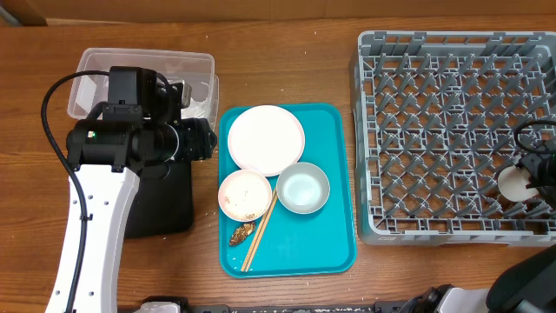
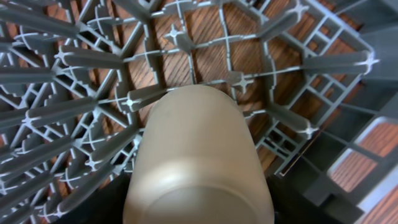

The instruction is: Sort waste into correct bins and load items into the dishwasher

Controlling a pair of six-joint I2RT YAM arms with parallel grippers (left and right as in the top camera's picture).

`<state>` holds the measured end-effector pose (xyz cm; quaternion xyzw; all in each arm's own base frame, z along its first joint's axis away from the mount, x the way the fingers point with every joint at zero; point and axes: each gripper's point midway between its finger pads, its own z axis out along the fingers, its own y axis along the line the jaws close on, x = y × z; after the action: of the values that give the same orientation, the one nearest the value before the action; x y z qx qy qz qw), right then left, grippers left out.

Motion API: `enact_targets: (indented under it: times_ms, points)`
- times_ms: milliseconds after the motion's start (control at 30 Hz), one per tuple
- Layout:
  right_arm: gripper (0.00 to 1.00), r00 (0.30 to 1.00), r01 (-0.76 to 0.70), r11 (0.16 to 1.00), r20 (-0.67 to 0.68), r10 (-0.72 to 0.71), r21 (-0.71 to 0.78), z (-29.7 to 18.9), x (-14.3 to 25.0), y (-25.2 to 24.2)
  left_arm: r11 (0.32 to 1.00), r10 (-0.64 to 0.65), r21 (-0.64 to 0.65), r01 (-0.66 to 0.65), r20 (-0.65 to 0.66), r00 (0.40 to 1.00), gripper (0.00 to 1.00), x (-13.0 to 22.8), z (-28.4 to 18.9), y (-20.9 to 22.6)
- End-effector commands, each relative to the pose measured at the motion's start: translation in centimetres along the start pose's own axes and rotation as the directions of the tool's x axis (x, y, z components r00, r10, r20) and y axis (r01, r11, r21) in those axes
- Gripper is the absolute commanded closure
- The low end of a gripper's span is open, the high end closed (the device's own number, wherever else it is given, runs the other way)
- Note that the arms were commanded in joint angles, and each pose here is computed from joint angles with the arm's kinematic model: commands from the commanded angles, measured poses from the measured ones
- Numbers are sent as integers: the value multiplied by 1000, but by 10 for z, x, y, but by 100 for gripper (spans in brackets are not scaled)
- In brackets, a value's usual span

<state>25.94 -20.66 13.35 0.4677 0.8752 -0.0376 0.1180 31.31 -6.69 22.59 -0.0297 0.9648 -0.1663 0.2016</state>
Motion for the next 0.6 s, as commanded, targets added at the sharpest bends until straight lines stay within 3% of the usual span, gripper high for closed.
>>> enact_targets:
  times_ms: [0, 200, 367, 467, 567]
  points:
    - [18, 1000, -12, 997, 8, 12, -75, -7, -5, 13, 1000, -6, -11, 6, 20, 1000, 36, -4, -5, 2]
    - [14, 1000, -13, 993, -22, 11, -113, -16, 0, 19, 1000, -8, -13, 8, 13, 1000, 35, -2, -5, 2]
    - [14, 999, 52, 941, 4, -53, -334, -60, -1, 60, 1000, -8, -13, 8, 12, 1000, 30, -2, -5, 2]
    - [15, 973, 227, 803, 87, -215, -551, -104, 14, 108, 1000, -8, -13, 9, 12, 1000, 22, -2, -5, 2]
    - [16, 918, 380, 664, 178, -353, -644, -137, 44, 144, 1000, -9, -15, 9, 9, 1000, 21, -1, -5, 3]
